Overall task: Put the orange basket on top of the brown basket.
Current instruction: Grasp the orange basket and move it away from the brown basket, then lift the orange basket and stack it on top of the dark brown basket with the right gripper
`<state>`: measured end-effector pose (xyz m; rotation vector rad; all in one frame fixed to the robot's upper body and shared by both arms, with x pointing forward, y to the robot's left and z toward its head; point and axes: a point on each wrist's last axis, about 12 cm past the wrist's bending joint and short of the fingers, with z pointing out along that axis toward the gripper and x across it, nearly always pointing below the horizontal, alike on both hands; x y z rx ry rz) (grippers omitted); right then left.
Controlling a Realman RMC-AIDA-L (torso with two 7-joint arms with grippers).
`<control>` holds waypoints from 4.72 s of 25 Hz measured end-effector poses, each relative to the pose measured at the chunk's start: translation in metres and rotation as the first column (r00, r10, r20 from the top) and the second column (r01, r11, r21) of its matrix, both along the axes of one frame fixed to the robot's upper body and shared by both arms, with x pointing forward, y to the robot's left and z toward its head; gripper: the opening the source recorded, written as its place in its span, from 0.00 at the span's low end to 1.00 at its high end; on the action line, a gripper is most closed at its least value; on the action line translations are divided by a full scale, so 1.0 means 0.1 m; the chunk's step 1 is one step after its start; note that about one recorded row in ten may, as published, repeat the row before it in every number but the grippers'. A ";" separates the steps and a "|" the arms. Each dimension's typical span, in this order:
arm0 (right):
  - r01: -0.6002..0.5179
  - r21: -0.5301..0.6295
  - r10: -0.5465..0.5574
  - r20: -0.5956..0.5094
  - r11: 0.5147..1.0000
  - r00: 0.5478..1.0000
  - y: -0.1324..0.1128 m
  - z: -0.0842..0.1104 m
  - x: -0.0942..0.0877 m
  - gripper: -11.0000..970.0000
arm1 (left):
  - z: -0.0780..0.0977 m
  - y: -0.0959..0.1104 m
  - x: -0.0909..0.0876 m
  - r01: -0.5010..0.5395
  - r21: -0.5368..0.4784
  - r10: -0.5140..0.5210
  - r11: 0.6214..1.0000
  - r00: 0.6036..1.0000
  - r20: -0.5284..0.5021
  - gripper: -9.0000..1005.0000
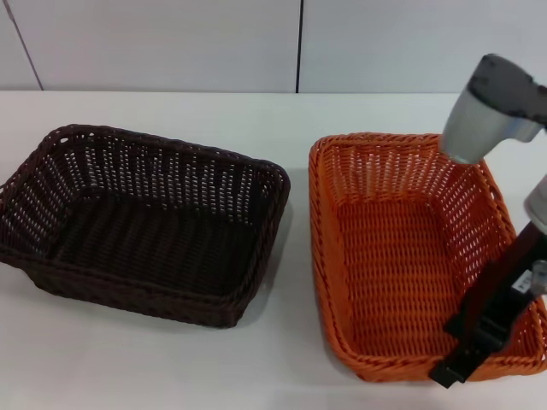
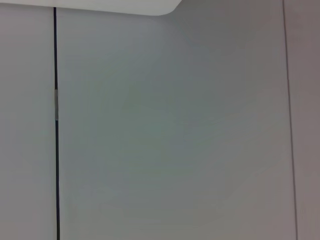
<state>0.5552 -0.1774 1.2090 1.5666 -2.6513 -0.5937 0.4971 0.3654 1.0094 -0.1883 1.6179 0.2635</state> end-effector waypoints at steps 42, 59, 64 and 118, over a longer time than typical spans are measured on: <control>-0.112 -0.160 0.127 0.088 0.981 0.988 0.24 -0.36 0.11 0.37 | -0.01 -0.01 0.07 0.015 0.018 -0.014 1.000 1.000 -0.026 0.64; -0.045 -0.130 0.082 0.301 0.990 0.950 0.34 0.06 0.16 0.20 | 0.03 0.12 0.02 -0.046 0.017 0.046 0.999 0.999 0.005 0.64; -0.028 -0.126 0.076 0.397 0.992 0.915 0.38 0.25 0.17 0.17 | 0.05 0.22 -0.01 -0.110 0.003 0.110 0.994 0.994 0.024 0.64; -0.685 -0.644 0.827 0.552 0.341 -0.107 1.74 0.23 -0.25 0.18 | 0.05 0.40 -0.05 -0.233 0.024 0.233 0.972 0.972 0.005 0.64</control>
